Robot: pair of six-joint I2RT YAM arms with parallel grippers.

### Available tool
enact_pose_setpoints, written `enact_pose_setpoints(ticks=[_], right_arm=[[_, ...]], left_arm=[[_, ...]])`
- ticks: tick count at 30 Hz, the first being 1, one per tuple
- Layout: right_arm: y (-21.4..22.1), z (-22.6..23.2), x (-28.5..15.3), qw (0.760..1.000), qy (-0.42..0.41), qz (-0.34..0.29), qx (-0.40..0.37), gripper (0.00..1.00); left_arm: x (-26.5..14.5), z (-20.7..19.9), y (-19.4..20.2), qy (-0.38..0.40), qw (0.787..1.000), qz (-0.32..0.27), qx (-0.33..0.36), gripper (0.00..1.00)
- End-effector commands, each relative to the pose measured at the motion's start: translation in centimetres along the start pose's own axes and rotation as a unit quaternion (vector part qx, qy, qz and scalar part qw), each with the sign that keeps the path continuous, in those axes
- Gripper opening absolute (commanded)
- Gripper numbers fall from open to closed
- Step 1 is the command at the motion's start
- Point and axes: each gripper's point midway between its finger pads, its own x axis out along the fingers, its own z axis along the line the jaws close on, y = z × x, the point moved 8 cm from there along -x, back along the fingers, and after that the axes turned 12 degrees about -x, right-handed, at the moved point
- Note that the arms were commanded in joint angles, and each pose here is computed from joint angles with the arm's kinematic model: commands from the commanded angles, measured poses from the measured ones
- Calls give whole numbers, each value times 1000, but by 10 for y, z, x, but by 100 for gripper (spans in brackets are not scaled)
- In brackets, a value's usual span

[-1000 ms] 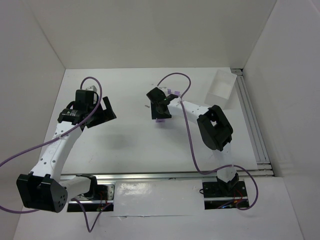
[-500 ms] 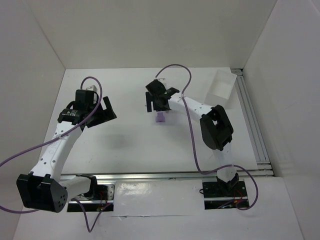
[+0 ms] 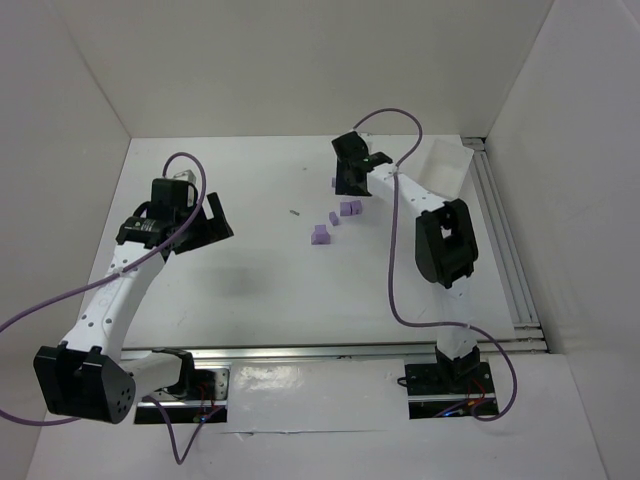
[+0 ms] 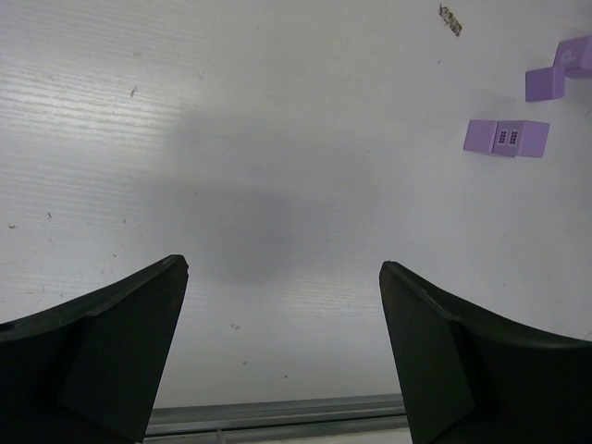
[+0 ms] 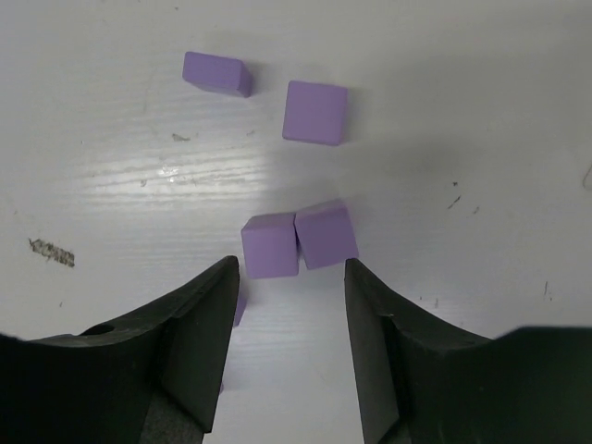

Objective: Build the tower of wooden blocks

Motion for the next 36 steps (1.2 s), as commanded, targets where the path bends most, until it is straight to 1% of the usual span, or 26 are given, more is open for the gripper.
enact_pose_setpoints(ticks=[1,2,4,7,10,11,13,14,15,16,18,21,22,23,27,29,31,34,35,36], right_arm=[[-20,-1,4,1000,2,-24,4,57],[-15,0,10,1000,4,-17,2,59],[-19,-9,20,1000,12,-15,11,67],[-23,-8,32,1000,10,-15,14,75],[-21,-9,49,1000,19,-8,15,75],[-27,-8,50,1000,18,-16,18,75],[-23,-10,63,999,28,-4,17,75],[-30,-13,65,999,29,-13,28,75],[-29,-13,68,999,30,-8,27,75],[-29,-12,70,999,30,-7,26,72],[-26,-9,77,999,26,-2,25,71],[-25,-7,84,999,26,-1,25,63],[-25,-7,84,999,26,-1,25,63],[-25,-7,84,999,26,-1,25,58],[-27,-5,84,1000,14,-4,26,49],[-28,-4,86,1000,14,-5,27,49],[-31,-4,83,1000,14,-7,28,46],[-41,-7,72,999,18,-18,31,36],[-46,-9,66,999,21,-26,33,30],[-59,-8,45,998,18,-49,31,30]], left_arm=[[-2,-3,-7,13,1000,-13,8,98],[-2,-3,-7,13,1000,-13,8,98],[-2,-3,-7,13,1000,-13,8,98],[0,-2,-4,10,1000,-9,8,98],[2,-1,-4,8,1000,-6,8,98],[2,-1,-4,8,1000,-6,8,98],[5,-1,-4,5,1000,-2,8,98],[5,-1,-4,5,1000,-2,8,98],[5,-1,-4,5,1000,-2,8,98],[5,-1,-4,5,1000,-2,8,98],[5,-1,-4,5,1000,-2,8,98],[6,1,-1,2,1000,2,8,98],[6,1,-1,2,1000,2,8,98],[6,1,-1,2,1000,2,8,98],[8,2,0,2,1000,2,8,98],[8,2,0,2,1000,2,8,98],[8,2,0,2,1000,2,8,98],[8,2,0,2,1000,2,8,98],[8,2,0,2,1000,2,8,98],[6,1,-1,5,1000,-2,8,98]])
